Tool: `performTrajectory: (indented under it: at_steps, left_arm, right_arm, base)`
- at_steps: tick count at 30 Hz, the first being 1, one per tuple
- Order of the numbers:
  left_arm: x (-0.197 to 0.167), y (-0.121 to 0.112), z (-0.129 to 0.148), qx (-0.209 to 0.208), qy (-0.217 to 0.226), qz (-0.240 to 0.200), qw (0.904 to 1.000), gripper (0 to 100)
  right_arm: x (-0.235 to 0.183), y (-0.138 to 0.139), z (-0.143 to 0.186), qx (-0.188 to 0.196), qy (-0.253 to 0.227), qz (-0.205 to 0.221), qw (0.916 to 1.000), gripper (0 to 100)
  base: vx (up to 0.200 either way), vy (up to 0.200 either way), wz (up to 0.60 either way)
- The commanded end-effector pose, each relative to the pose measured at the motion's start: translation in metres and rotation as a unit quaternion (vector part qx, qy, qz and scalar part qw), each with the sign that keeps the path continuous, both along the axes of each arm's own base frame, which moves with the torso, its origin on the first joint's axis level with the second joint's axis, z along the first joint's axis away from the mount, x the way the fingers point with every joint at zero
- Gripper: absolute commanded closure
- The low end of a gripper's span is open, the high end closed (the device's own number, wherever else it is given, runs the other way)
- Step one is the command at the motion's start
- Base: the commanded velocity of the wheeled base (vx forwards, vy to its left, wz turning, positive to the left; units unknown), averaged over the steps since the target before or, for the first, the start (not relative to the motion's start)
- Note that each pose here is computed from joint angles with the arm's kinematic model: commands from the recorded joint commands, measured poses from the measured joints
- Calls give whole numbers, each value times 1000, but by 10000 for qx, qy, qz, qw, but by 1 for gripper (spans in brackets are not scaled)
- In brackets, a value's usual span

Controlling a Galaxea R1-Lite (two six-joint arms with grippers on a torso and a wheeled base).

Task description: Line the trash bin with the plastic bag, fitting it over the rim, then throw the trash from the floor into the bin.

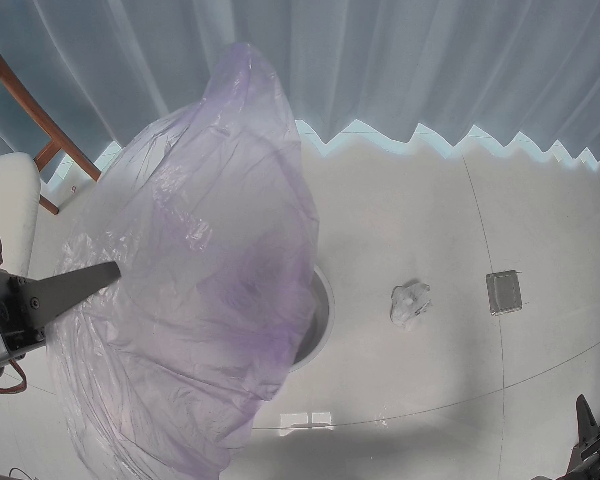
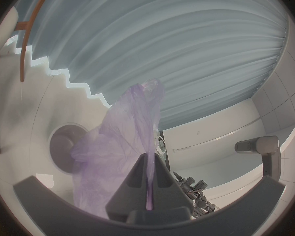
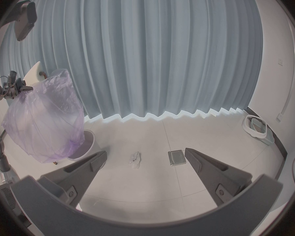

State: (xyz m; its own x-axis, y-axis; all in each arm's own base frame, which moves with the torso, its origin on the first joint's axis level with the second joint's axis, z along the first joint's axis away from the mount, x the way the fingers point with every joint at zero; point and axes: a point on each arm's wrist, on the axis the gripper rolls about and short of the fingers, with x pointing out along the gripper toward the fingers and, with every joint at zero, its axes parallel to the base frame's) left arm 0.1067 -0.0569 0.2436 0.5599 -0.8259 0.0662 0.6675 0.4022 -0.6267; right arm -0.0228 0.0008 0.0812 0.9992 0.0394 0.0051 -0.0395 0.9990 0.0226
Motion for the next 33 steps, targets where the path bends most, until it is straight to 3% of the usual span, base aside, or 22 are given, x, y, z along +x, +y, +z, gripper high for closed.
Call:
performTrajectory:
  at_steps: [1,22,28,33]
  left_arm:
    - [11,0,-6,77,189,159,9997,100]
    - [32,10,-10,169,350,742,9965,100]
    - [59,3,-22,548,294,742,9953,100]
    - [74,-7,-26,591,276,558,9963,100]
  right_arm:
    - [0,0,-5,1,3,3,10000,0]
    - [0,0,-5,-14,2,3,10000,0]
    - [0,0,-5,-14,2,3,10000,0]
    - [0,0,-5,-6,2,3,10000,0]
  base:
    - [0,0,0]
    - [0,0,0]
    - [0,0,0]
    - [0,0,0]
